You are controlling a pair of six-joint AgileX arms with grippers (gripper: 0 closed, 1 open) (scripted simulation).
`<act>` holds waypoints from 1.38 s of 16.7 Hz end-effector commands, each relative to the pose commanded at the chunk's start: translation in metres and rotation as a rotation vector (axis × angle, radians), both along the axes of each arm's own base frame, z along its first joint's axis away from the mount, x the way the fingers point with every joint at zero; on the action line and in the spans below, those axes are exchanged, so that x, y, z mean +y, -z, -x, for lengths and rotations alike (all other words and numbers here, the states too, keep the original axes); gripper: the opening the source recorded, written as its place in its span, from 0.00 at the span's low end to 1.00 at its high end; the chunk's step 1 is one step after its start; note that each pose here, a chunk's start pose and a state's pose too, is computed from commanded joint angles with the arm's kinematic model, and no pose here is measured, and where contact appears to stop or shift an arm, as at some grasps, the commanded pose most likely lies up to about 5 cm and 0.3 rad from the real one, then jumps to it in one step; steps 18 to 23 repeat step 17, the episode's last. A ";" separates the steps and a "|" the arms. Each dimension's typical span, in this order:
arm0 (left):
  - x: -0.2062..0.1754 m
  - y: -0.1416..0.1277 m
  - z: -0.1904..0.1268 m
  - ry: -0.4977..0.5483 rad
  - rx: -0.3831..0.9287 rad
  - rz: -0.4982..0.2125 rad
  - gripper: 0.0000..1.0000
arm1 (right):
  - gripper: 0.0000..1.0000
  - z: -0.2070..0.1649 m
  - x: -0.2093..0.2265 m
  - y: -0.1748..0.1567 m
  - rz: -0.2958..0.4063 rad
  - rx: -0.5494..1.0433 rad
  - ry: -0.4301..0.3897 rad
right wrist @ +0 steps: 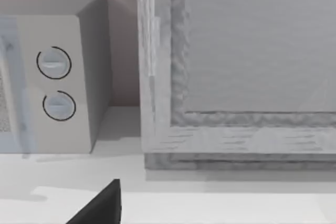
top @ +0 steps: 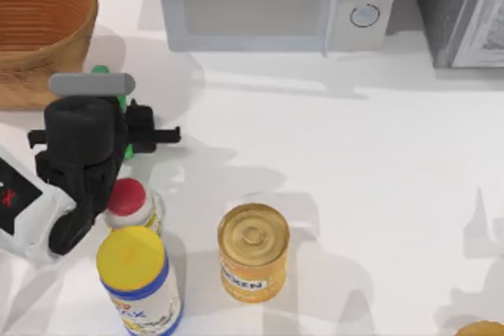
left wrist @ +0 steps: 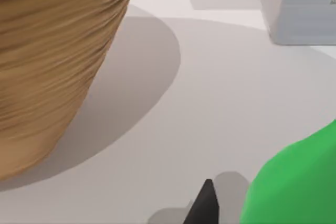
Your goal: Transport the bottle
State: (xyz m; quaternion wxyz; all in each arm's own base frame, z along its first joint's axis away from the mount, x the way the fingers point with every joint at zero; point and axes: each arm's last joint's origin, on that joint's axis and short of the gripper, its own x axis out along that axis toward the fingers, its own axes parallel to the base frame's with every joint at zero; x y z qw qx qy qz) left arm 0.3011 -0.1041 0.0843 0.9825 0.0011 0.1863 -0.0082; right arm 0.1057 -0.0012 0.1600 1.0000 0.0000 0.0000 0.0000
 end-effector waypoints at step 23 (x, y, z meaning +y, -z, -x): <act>0.000 0.000 0.000 0.000 0.000 0.000 1.00 | 1.00 0.000 0.000 0.000 0.000 0.000 0.000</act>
